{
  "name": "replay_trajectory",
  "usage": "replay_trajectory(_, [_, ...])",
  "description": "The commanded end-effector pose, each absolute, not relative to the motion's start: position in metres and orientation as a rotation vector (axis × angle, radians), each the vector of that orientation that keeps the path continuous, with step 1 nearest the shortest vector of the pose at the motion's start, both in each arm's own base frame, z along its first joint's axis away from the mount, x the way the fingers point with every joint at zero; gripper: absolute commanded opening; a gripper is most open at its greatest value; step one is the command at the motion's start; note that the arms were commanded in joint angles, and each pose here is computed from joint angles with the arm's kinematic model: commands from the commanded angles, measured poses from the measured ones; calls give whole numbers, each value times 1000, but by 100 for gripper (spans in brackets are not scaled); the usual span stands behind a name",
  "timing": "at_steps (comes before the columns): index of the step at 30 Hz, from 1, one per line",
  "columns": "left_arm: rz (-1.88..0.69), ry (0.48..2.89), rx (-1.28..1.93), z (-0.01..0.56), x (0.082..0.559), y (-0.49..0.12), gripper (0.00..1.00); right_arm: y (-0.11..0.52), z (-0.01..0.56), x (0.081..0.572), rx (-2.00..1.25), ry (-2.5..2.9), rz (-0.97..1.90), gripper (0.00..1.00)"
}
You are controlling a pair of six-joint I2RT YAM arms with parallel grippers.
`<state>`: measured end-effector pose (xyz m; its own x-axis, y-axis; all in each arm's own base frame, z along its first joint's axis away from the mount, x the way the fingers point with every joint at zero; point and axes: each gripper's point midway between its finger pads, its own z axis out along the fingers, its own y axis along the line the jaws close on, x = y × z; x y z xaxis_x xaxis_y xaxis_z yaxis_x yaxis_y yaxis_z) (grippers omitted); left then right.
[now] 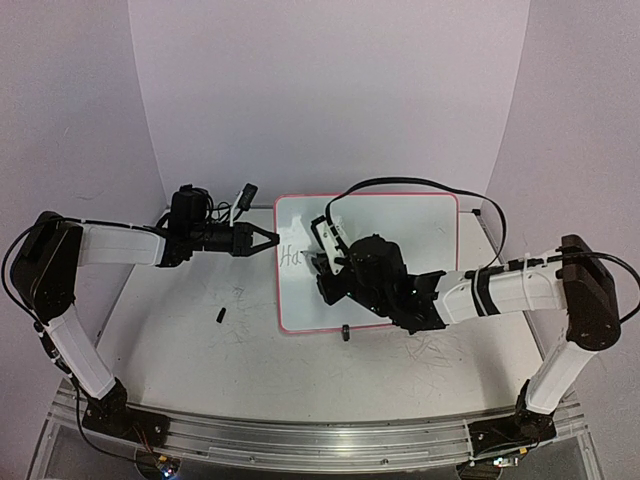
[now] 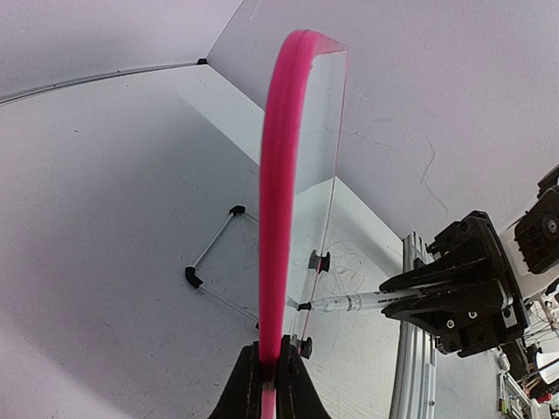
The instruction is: Write a sentence on the whiteboard
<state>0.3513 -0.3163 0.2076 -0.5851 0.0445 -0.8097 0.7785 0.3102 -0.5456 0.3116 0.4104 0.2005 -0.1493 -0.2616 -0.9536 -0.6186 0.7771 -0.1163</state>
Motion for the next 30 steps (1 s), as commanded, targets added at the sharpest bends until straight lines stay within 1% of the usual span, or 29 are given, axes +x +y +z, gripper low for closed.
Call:
replay_trajectory(1, [-1352, 1796, 793, 227, 339, -322, 0, 411, 203, 309, -670, 1741, 358, 0])
replay_trajectory(20, [-1355, 1795, 794, 228, 337, -322, 0, 407, 170, 287, -698, 1827, 388, 0])
replay_trajectory(27, [-1356, 1795, 794, 228, 337, -322, 0, 410, 174, 287, -694, 1820, 399, 0])
replay_trajectory(30, [-1356, 1796, 793, 227, 337, -322, 0, 414, 189, 286, -687, 1789, 434, 0])
